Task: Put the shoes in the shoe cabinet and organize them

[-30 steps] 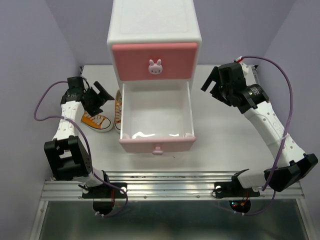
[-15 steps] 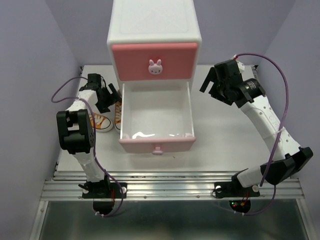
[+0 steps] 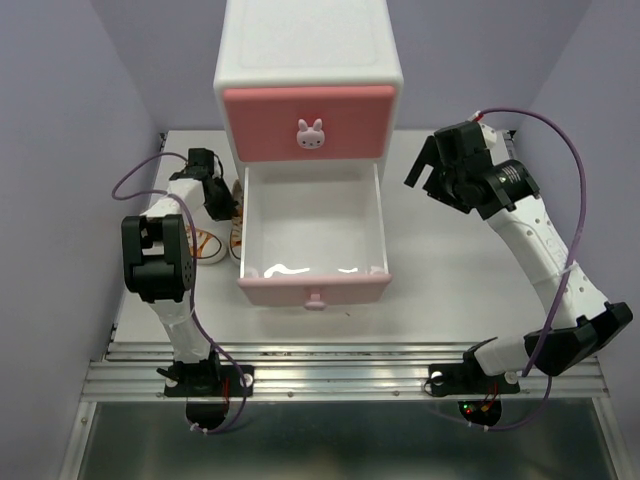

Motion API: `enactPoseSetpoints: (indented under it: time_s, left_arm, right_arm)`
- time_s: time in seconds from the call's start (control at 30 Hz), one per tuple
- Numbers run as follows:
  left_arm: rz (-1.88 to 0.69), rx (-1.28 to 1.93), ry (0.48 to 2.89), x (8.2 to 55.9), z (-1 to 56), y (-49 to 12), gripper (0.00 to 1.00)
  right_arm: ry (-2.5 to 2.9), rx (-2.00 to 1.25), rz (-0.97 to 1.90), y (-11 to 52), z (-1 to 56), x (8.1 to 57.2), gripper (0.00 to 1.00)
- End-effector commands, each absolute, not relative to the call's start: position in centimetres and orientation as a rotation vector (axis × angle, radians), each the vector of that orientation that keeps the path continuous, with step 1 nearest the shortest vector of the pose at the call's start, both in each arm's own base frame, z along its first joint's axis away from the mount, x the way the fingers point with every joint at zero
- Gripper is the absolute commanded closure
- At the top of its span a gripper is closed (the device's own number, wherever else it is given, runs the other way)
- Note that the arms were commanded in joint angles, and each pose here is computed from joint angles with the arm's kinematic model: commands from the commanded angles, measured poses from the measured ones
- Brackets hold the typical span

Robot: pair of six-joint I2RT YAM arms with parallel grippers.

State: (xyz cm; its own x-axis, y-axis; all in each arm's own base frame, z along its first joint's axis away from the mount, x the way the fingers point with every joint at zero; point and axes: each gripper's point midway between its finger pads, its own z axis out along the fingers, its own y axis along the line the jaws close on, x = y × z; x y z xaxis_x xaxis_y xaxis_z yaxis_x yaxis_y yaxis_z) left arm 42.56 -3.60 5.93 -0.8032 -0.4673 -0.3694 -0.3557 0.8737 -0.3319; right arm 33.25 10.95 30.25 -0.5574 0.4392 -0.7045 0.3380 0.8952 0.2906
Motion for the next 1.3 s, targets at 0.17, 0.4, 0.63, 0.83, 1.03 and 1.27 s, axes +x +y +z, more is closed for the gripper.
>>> enactPoseSetpoints:
  time_s: [0.17, 0.4, 0.63, 0.83, 1.03, 1.27]
  left_arm:
    - [-0.208, -0.788, 2.326, 42.3, 18.7, 1.7, 1.00]
    - [-0.313, -0.803, 2.118, 38.7, 27.7, 0.9, 1.00]
    - [-0.397, -0.735, 1.945, 34.0, 34.7, -0.1, 1.00]
    - [-0.575, -0.623, 1.873, 31.0, 39.0, -3.0, 1.00]
    - [-0.723, -0.527, 1.787, 29.0, 42.0, -5.8, 1.00]
    - [-0.751, -0.617, 1.761, 26.9, 39.8, -6.3, 1.00]
  right_arm:
    - [2.136, 0.592, 0.165, 9.8, 32.2, 32.5, 0.00]
    - [2.114, 0.569, 0.141, 9.0, 32.2, 32.0, 0.00]
    - [2.089, 0.565, 0.133, 8.5, 32.2, 31.5, 0.00]
    - [2.095, 0.567, 0.127, 8.5, 31.6, 31.7, 0.00]
    - [2.111, 0.555, 0.129, 8.7, 30.9, 31.7, 0.00]
    - [2.149, 0.526, 0.104, 8.8, 30.1, 31.6, 0.00]
